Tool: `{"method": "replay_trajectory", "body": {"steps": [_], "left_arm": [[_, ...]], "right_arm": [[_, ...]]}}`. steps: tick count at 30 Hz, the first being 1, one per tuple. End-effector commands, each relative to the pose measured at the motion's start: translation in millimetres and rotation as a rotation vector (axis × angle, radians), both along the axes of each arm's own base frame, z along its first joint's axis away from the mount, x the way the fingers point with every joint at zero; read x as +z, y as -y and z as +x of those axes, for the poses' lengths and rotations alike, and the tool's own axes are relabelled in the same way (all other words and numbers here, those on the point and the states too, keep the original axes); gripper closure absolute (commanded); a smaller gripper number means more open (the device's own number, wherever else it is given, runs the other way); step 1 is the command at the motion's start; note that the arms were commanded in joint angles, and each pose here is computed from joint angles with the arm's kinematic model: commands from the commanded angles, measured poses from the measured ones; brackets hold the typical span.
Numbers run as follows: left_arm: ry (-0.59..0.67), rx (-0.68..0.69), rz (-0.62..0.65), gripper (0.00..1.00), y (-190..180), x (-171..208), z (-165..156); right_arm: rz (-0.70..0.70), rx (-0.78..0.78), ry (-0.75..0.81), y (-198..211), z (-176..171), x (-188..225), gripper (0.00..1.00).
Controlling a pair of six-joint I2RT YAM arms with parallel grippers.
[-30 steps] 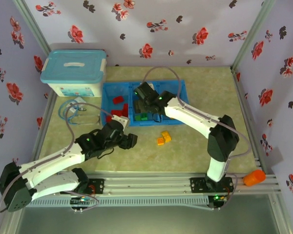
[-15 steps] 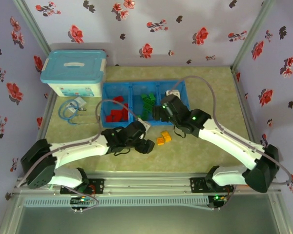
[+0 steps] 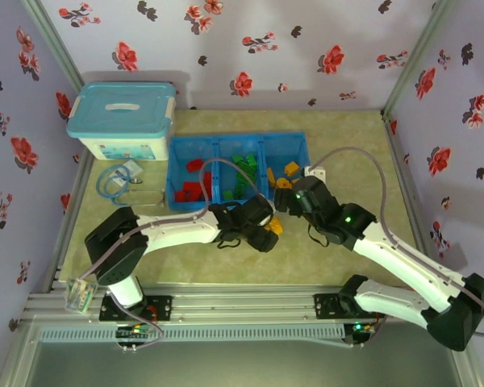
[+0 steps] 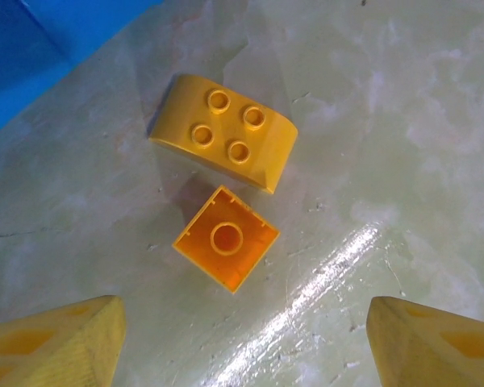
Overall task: Sort the legos into containers by color
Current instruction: Pick up the lego from the middle-left of the table.
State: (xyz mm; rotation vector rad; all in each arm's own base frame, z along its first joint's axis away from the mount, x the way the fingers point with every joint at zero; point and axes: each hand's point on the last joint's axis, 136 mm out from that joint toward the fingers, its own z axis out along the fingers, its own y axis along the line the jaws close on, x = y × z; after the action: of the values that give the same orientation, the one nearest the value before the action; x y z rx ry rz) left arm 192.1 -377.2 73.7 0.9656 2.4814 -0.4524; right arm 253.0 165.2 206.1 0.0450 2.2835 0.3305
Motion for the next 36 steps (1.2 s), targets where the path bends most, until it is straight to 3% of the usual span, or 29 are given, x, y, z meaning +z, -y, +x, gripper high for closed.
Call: {"method": "replay_trajectory", "body": {"steps": [1, 11, 36], "left_arm": [[-0.029, -0.018, 0.047, 0.22, 4.9, -10.3, -2.9], [-0.058, 0.094, 0.128, 0.25, 5.6, -27.4, 8.9], [-0.078, 0.142, 0.178, 0.42, 9.9, -44.7, 15.3]], "right_arm": [[0.008, -0.055, 0.011, 14.1, -1.5, -2.3, 0.1], [0.029, -0.066, 0.01, 22.6, -7.9, -10.3, 0.1], [0.048, -0.071, -0.002, 24.5, -11.2, -18.9, 0.11]]}}
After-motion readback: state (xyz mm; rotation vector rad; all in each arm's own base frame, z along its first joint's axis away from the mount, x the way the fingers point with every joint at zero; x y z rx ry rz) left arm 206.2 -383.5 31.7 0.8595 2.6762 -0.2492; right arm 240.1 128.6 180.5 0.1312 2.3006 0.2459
